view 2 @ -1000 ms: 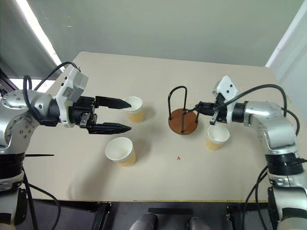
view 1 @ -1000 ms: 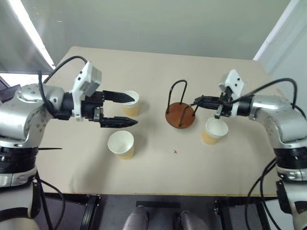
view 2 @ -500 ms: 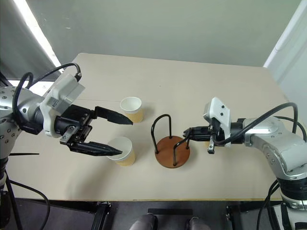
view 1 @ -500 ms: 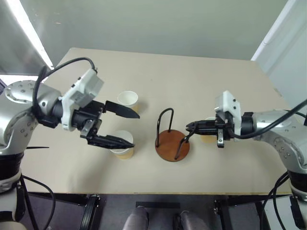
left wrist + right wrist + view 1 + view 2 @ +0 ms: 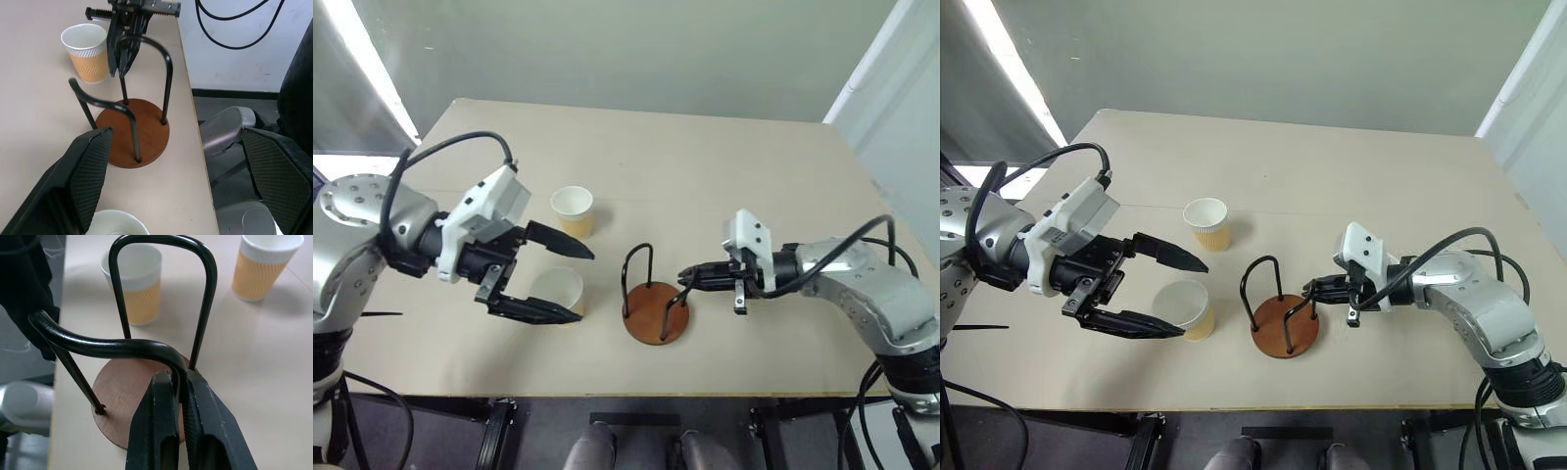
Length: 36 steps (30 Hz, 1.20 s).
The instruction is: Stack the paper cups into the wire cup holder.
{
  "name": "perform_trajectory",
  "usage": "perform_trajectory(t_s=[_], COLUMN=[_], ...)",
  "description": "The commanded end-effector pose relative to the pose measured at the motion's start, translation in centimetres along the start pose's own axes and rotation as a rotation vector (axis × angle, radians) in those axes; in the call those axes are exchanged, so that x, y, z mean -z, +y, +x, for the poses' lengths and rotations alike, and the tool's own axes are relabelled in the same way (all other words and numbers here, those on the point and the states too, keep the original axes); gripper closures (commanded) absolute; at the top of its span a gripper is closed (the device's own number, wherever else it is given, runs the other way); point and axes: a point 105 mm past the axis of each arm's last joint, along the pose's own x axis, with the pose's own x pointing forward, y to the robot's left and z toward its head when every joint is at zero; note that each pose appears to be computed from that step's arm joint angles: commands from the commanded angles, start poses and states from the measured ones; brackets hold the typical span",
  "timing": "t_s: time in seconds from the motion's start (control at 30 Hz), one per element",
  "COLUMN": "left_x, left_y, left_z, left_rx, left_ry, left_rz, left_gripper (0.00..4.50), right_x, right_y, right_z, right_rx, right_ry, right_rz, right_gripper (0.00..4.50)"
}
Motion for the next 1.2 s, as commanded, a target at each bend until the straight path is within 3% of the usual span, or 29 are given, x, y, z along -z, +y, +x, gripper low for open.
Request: perform_trajectory(t_s=[0.03, 0.23, 0.37, 0.67, 1.2], left_x=[-0.7, -0.6, -0.4, -0.2, -0.4], left_y=[-0.1, 0.1, 0.2, 0.4, 0.6], left_z=[-0.2, -0.2, -0.2, 0.1, 0.5], left_rx=[-0.015, -0.027, -0.029, -0.022, -0.05], left_ry=[0.013, 0.015, 0.015, 0.003, -0.04], left_rz=[0.046, 0.047, 0.049, 0.052, 0.039], left_gripper=[0.0, 0.0, 0.0, 0.0, 0.0], right_x=[0.1, 1.7, 2.0, 1.9, -0.5], right_y=[-0.3, -0.6, -0.6, -0.5, 0.3], right_z=[-0.1, -0.3, -0.7, -1.7, -4.5], right_rx=[-0.003, -0.011, -0.007, 0.012, 0.07], right_ry=[0.018, 0.087, 0.105, 0.112, 0.061], right_rz=[-0.067, -0.102, -0.11, -0.112, -0.071], right_gripper=[4.46, 4.46, 3.49, 0.38, 0.38])
